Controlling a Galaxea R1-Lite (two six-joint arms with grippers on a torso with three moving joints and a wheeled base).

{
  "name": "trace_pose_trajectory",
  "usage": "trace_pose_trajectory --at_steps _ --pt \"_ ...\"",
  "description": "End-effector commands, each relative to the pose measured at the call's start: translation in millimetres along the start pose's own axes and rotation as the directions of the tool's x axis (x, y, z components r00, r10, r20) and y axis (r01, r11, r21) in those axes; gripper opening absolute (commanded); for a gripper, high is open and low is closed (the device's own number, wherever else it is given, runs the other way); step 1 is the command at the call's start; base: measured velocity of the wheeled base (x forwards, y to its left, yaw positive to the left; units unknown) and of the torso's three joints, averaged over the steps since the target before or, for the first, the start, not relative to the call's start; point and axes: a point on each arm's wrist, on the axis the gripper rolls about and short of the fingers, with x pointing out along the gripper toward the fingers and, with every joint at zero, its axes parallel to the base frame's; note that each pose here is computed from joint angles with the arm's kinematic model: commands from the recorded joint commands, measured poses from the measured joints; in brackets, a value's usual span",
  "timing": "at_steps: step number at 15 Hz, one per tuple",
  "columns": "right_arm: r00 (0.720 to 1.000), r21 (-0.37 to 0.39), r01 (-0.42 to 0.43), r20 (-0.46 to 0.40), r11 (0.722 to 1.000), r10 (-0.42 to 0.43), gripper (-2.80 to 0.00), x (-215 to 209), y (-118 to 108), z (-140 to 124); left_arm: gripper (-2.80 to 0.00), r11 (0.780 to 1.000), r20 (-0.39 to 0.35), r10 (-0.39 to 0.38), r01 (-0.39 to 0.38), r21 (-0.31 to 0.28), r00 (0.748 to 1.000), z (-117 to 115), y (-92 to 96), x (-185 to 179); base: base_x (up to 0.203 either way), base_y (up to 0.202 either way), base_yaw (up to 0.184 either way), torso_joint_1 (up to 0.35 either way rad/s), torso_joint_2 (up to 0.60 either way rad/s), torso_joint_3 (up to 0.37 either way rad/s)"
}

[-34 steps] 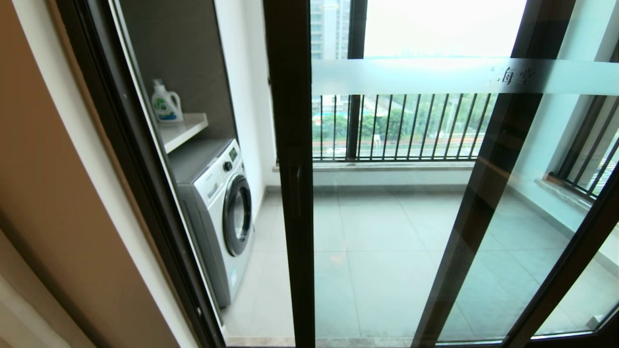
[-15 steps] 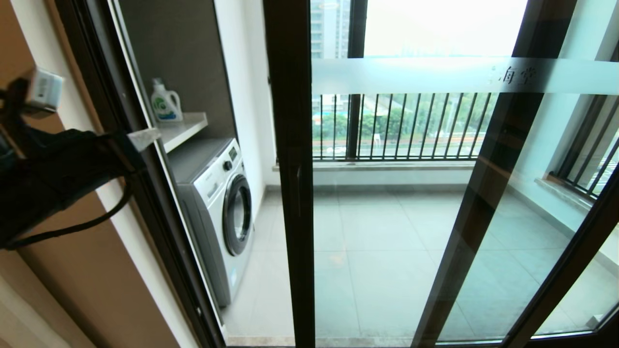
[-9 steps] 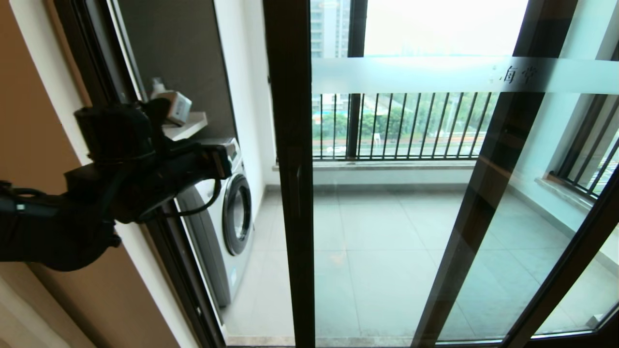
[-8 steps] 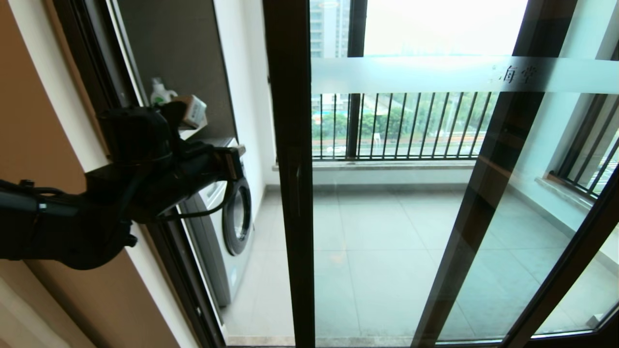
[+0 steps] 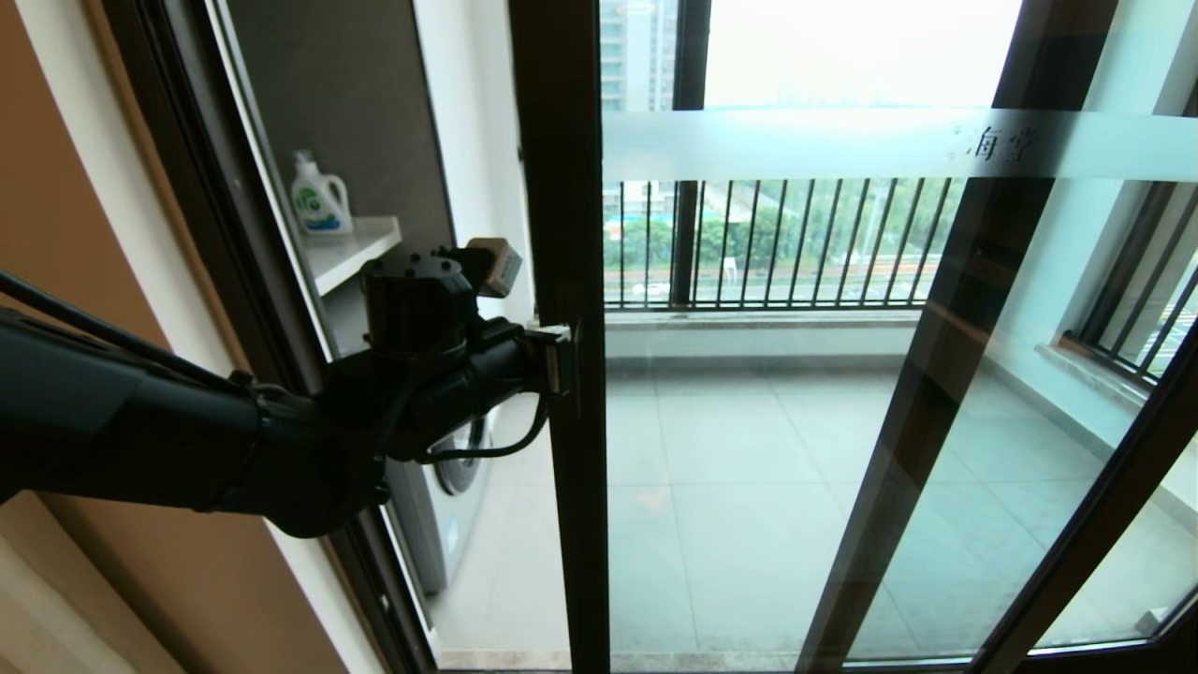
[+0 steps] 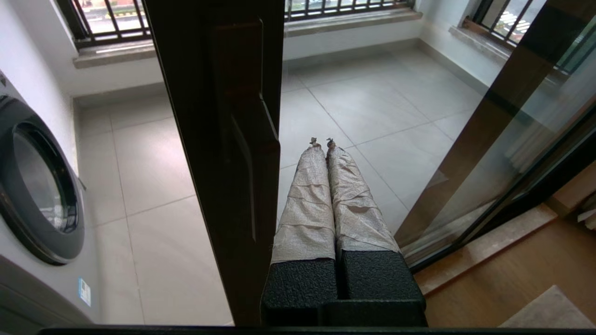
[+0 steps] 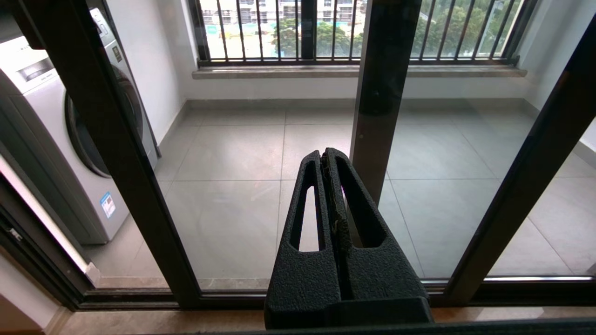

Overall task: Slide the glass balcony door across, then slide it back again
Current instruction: Close the slid door

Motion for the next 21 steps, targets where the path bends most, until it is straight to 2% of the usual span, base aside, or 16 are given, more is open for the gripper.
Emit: trace_pose_trajectory --at_steps 1,5,12,15,19,21 --pt "1.0 -0.001 -0.001 -0.01 1.0 0.001 -2.8 0.7 0.1 -3.4 -2.8 1.0 -0.05 -0.021 0.021 0.008 0.999 -19.8 -9.6 12.9 0.0 0.0 0.0 0.0 0.0 0.0" --pt "1.0 -0.001 -0.001 -0.01 1.0 0.001 -2.8 0.7 0.1 -3.4 -2.8 0.998 -0.065 -0.039 0.042 0.044 0.997 -31.4 -18.7 28.1 0.0 0.0 0.0 0.0 0.0 0.0" --pt "1.0 -0.001 -0.001 -0.01 1.0 0.001 -2.8 0.7 0.1 -3.4 -2.8 0.999 0.041 0.029 -0.031 0.043 0.999 -35.1 -46.5 73.0 0.0 0.0 0.0 0.0 0.0 0.0" --pt "1.0 -0.001 -0.001 -0.012 1.0 0.001 -2.8 0.8 0.1 -3.4 -2.8 0.986 0.036 0.138 -0.141 0.086 0.99 -46.4 -44.2 85.6 0.0 0.0 0.0 0.0 0.0 0.0" --pt "1.0 -0.001 -0.001 -0.012 1.0 0.001 -2.8 0.8 0.1 -3.4 -2.8 0.984 0.019 0.149 -0.15 0.094 0.989 -51.3 -42.7 86.4 0.0 0.0 0.0 0.0 0.0 0.0" --pt "1.0 -0.001 -0.001 -0.01 1.0 0.001 -2.8 0.7 0.1 -3.4 -2.8 0.975 0.027 0.198 -0.199 0.102 0.98 -49.8 -35.4 87.2 0.0 0.0 0.0 0.0 0.0 0.0"
